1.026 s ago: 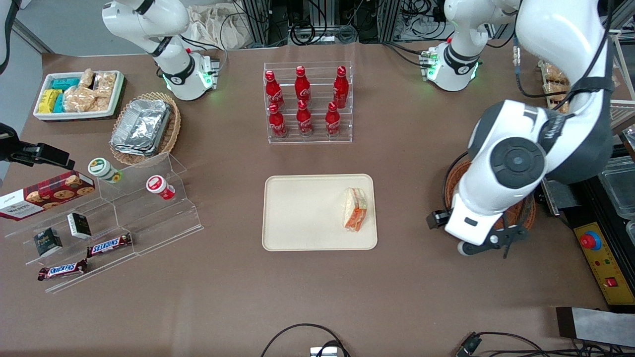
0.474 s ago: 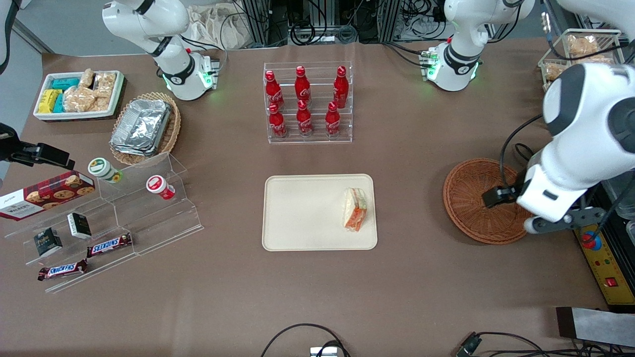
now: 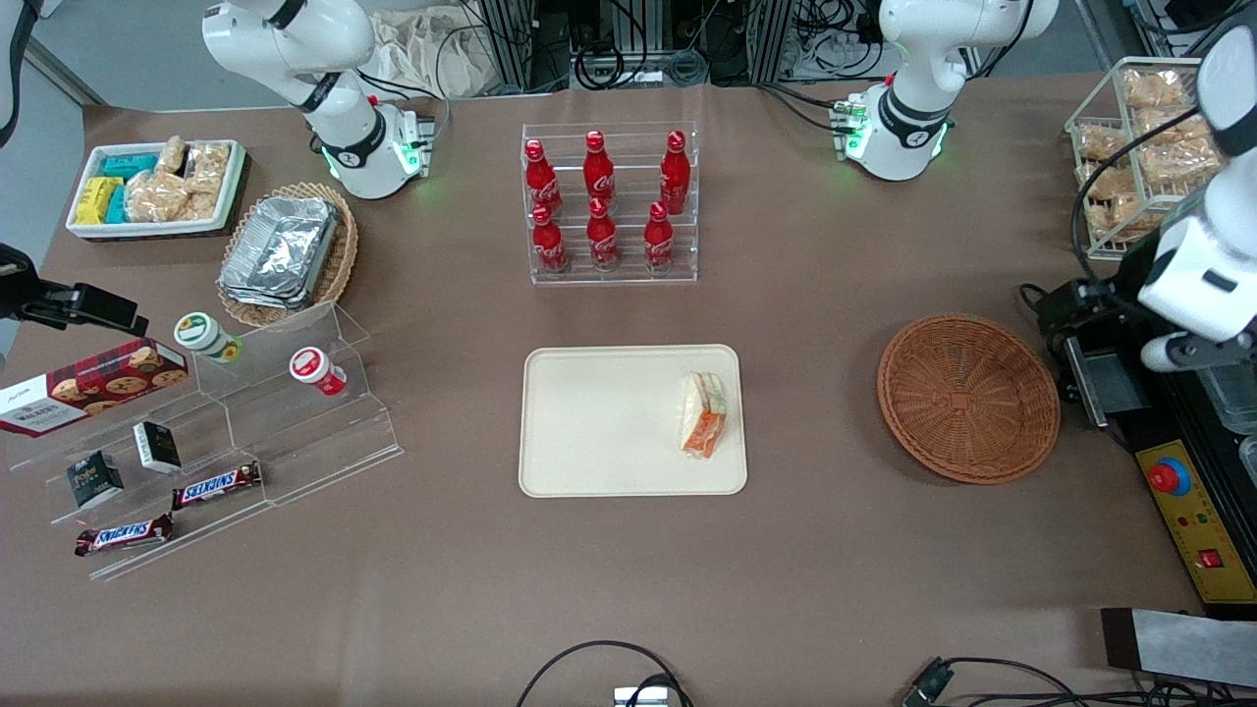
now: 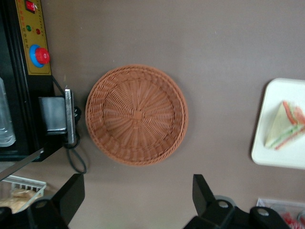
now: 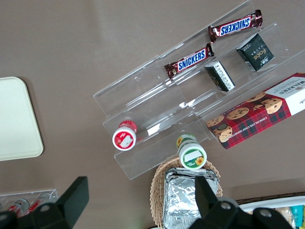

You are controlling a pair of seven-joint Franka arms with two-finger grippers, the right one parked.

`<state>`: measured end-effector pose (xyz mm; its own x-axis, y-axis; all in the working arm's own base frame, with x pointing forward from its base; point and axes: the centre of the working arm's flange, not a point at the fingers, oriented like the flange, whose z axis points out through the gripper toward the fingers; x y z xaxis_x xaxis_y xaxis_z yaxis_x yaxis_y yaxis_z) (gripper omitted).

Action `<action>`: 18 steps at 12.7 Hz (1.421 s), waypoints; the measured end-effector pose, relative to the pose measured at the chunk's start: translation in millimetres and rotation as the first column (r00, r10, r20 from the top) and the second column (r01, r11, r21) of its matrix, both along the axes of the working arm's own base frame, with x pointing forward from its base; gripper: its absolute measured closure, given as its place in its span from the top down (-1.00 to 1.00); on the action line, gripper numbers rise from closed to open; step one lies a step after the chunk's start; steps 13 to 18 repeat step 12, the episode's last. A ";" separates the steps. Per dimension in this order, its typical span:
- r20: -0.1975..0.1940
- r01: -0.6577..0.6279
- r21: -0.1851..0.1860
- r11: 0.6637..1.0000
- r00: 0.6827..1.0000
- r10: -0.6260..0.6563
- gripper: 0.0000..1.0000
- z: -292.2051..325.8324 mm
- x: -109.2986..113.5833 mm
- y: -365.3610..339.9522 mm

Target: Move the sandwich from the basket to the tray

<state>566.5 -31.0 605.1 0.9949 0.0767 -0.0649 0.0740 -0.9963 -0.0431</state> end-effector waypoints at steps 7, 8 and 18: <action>0.016 0.096 -0.004 0.995 0.995 -0.096 1.00 44.8 -36.4 4.8; 0.018 0.096 -0.004 0.995 0.995 -0.096 1.00 45.9 -37.2 4.6; -0.003 0.095 -0.009 0.995 0.995 -0.095 1.00 39.1 -36.2 3.5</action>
